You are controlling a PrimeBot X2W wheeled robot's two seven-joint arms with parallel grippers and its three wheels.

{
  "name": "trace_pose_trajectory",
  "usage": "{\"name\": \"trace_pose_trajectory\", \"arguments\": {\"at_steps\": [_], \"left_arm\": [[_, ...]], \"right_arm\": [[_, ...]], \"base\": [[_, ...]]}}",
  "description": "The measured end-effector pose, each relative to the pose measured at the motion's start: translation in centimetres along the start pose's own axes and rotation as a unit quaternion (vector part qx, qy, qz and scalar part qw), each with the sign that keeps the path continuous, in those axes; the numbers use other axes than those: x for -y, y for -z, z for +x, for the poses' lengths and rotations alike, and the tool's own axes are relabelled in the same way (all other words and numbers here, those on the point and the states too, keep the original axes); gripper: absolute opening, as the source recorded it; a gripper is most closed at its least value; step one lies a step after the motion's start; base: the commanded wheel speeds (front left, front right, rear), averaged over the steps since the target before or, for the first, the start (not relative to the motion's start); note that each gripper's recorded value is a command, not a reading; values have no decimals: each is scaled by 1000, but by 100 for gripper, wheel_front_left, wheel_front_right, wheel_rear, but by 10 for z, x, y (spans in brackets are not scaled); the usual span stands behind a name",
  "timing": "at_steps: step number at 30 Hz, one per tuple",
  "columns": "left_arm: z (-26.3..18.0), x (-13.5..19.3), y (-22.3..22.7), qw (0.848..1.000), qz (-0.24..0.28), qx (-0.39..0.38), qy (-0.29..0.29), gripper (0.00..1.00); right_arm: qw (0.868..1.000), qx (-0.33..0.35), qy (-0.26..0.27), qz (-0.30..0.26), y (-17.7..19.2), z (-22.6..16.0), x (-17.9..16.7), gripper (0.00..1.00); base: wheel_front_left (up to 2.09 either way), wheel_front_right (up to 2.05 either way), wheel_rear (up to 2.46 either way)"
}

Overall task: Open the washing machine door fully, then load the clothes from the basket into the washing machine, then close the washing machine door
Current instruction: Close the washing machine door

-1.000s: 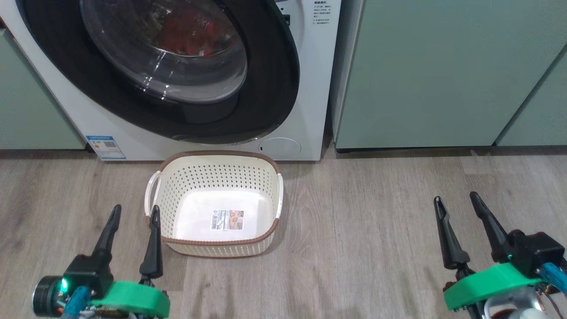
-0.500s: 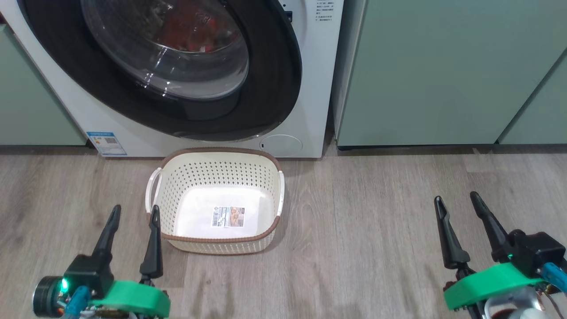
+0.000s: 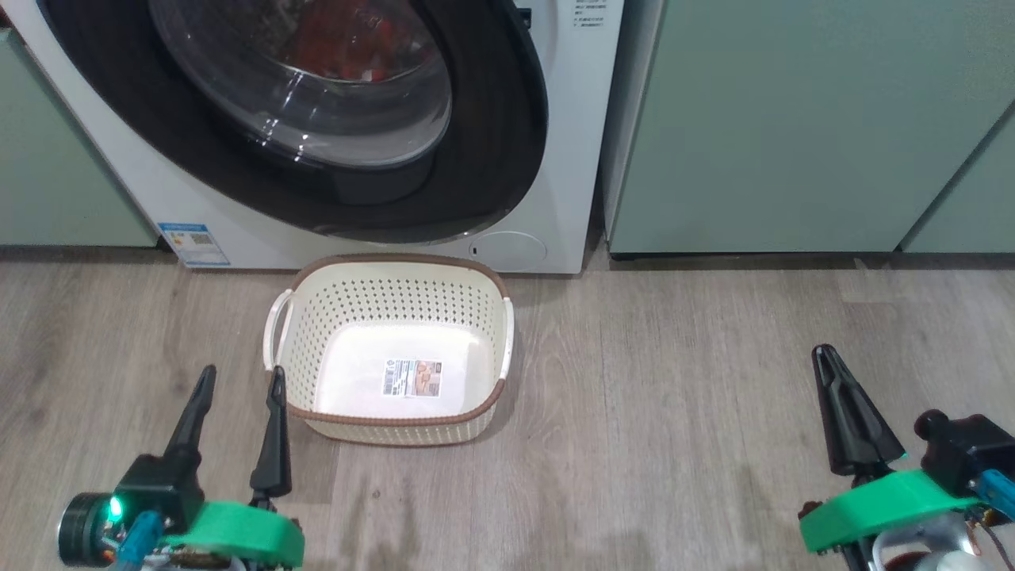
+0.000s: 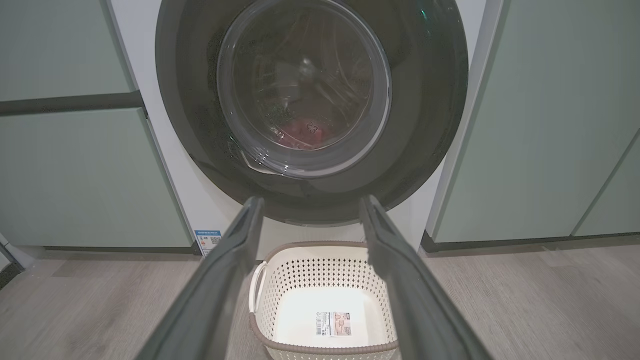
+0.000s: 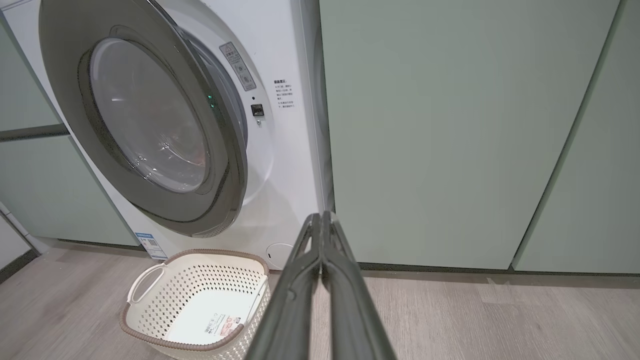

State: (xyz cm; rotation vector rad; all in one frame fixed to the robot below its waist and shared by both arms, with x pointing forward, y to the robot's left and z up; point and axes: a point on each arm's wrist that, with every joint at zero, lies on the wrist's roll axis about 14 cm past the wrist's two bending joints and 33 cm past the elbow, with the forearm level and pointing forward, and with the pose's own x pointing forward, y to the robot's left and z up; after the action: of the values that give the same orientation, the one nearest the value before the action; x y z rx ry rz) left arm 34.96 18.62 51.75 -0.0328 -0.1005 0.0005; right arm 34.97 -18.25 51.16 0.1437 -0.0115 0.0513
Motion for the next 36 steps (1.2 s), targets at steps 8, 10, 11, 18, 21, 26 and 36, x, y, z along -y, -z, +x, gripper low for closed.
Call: {"name": "trace_pose_trajectory", "arguments": {"at_steps": [8, 10, 11, 18, 21, 26, 36], "left_arm": [[2, -6, 0, 1000, 2, 0, -10, 100], [4, -9, -1, 1000, 3, 2, -14, 100], [5, -11, -1, 1000, 4, 2, -16, 100], [19, -23, -8, 999, 5, 15, -38, 100], [24, -27, -9, 999, 3, 18, -44, 100], [33, -33, -7, 998, -2, 18, -58, 100], [40, -46, -3, 997, -3, 15, -79, 100]], "right_arm": [[1000, 8, -19, -6, -4, 23, -11, 0], [999, 14, -29, -8, -7, 36, -17, 0], [999, 17, -33, -10, -8, 43, -20, 0], [995, 19, -94, -20, -9, 103, -57, 0], [991, 21, -134, -19, -12, 132, -84, 0], [979, 21, -202, -4, -15, 173, -135, 0], [968, 20, -250, 7, -18, 230, -179, 0]], "base": [[0, 0, 0], [0, 0, 0], [0, 0, 0], [0, 0, 0], [0, 0, 0], [0, 0, 0], [0, 0, 0]]}}
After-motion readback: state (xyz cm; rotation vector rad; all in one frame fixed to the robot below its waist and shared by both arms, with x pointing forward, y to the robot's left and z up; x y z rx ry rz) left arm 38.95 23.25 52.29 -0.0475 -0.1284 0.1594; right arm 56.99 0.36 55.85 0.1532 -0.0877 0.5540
